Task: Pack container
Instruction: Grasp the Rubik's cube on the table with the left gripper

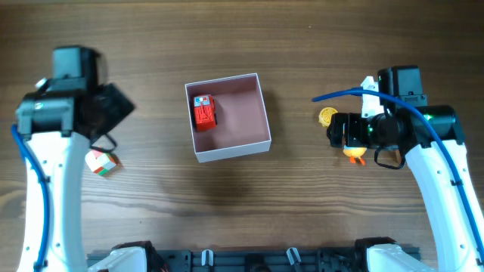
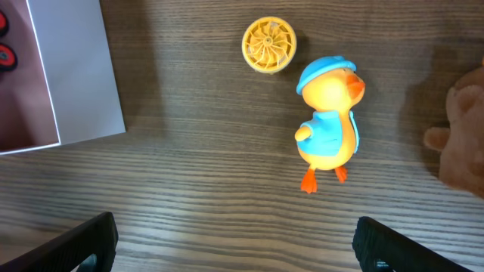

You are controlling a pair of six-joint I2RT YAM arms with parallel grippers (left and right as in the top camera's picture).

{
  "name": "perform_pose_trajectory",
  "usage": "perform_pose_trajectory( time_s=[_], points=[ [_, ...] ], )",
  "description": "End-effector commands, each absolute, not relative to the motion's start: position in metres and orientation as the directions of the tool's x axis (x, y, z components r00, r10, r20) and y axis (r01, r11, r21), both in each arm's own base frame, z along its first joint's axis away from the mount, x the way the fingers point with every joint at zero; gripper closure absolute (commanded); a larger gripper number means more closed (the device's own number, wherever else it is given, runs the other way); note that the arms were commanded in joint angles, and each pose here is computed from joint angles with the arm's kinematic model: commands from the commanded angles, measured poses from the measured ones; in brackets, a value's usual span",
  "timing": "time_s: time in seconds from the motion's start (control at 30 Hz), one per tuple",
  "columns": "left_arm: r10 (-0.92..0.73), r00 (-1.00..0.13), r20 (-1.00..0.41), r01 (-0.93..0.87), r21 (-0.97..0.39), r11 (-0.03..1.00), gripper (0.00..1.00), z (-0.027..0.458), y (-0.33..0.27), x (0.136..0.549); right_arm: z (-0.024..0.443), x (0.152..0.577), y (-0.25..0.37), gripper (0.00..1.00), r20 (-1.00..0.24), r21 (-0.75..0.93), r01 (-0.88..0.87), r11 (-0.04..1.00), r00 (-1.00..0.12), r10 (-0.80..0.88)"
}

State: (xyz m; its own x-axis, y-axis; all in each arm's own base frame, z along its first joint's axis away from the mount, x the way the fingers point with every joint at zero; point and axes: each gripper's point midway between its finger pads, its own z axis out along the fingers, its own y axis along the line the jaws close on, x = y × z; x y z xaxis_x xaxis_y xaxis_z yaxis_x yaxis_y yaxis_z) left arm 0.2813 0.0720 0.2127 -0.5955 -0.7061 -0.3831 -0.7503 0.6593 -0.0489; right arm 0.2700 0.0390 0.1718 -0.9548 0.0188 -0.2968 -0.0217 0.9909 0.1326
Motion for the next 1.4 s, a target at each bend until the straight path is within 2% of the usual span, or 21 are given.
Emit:
perform_pose_trajectory(
  time_s=[0.0, 0.13, 0.4, 0.5, 0.67, 0.87, 0.93, 1.07, 1.37],
  points=[
    [-0.829, -0.483, -0.284, -0.857, -0.043, 0.514, 0.00, 0.160, 0.104, 0.260, 0.176, 0.274, 0.038, 0.00, -0.307, 0.125, -0.007, 0.992, -0.951, 0.032],
    [-0.873, -0.417, -0.253, -0.898, -0.033, 0.438, 0.00, 0.115, 0.128, 0.243, 0.176, 0.274, 0.038, 0.00, -0.307, 0.125, -0.007, 0.992, -0.951, 0.032],
    [-0.866, -0.462, -0.190, -0.881, -0.014, 0.473, 0.00, 0.054, 0.136, 0.240, 0.176, 0.274, 0.038, 0.00, -0.307, 0.125, -0.007, 0.992, -0.951, 0.032],
    [-0.830, -0.535, -0.160, -0.838, -0.029, 0.545, 0.00, 0.037, 0.134, 0.252, 0.176, 0.274, 0.038, 0.00, -0.307, 0.125, -0.007, 0.992, -0.951, 0.032],
    [-0.795, -0.593, -0.129, -0.801, -0.003, 0.598, 0.00, 0.016, 0.136, 0.256, 0.176, 0.274, 0.038, 0.00, -0.307, 0.125, -0.007, 0.992, -0.951, 0.032],
    [-0.770, -0.619, -0.156, -0.778, -0.011, 0.628, 0.01, 0.014, 0.140, 0.264, 0.176, 0.274, 0.038, 0.00, -0.307, 0.125, -0.007, 0.992, -0.951, 0.032],
    [-0.770, -0.619, -0.157, -0.778, -0.012, 0.628, 0.04, 0.014, 0.140, 0.264, 0.176, 0.274, 0.038, 0.00, -0.307, 0.125, -0.007, 0.992, -0.951, 0.032],
    [-0.771, -0.619, -0.149, -0.777, -0.025, 0.629, 0.21, 0.013, 0.137, 0.265, 0.176, 0.274, 0.038, 0.00, -0.307, 0.125, -0.007, 0.992, -0.951, 0.032],
    [-0.771, -0.619, -0.147, -0.776, -0.032, 0.630, 0.32, 0.013, 0.136, 0.266, 0.176, 0.274, 0.038, 0.00, -0.307, 0.125, -0.007, 0.992, -0.951, 0.032]
  ],
)
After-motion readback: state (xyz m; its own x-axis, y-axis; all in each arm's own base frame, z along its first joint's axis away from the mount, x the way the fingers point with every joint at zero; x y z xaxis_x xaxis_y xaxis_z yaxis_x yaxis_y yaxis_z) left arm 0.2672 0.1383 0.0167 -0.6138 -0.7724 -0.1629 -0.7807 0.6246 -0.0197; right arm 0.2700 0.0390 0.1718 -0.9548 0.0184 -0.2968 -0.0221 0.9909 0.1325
